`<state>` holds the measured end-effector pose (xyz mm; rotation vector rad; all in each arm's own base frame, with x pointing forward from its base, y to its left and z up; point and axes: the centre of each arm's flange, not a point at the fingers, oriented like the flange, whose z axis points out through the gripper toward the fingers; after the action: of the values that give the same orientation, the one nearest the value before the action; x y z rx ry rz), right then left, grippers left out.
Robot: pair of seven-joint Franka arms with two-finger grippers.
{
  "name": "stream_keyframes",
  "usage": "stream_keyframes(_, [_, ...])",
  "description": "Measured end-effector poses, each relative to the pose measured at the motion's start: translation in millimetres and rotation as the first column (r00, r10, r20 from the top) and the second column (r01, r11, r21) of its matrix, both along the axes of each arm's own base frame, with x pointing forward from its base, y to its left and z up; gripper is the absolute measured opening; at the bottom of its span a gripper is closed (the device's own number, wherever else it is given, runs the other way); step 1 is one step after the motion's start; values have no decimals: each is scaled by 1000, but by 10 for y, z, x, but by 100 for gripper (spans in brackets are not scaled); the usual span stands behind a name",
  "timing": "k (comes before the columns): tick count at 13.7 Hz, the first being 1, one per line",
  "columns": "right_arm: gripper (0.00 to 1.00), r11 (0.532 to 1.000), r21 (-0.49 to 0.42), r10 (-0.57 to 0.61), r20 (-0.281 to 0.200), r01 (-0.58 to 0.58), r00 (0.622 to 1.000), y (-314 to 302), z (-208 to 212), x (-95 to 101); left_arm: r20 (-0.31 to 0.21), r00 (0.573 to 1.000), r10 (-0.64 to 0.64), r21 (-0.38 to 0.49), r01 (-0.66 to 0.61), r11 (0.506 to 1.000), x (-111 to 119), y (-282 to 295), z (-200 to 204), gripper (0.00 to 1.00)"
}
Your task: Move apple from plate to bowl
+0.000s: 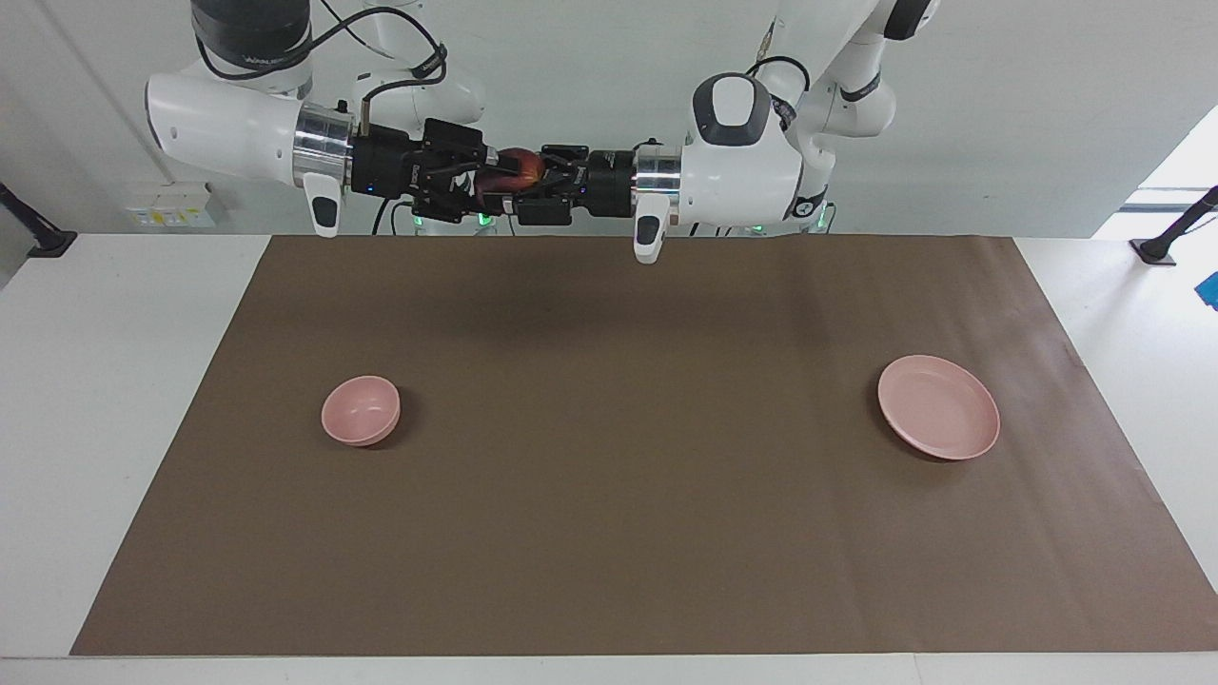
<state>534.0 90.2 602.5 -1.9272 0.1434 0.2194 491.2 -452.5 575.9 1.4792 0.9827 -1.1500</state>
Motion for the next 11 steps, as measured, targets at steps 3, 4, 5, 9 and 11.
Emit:
stream_keyframes(3, [83, 1000, -1, 1, -4, -1, 1000, 19, 0, -1, 6, 1000, 9, 2, -9, 1000, 8, 15, 23, 100])
stream_keyframes(4, [83, 1000, -1, 0, -3, 0, 1000, 23, 0, 1, 7, 1000, 10, 3, -10, 1000, 14, 22, 21, 100])
stream_keyframes(5, [83, 1000, -2, -3, -2, 3, 1000, 26, -1, 5, 8, 1000, 13, 6, -13, 1000, 27, 40, 14, 100])
stream_keyframes(9, [83, 1000, -4, -9, -1, 9, 1000, 22, -6, 16, 15, 1000, 25, 47, -26, 999, 148, 412, -58, 100])
stream_keyframes(11, [83, 1000, -3, -4, -2, 4, 1000, 31, -7, 10, 63, 998, 9, 117, -16, 993, 313, 727, -104, 100])
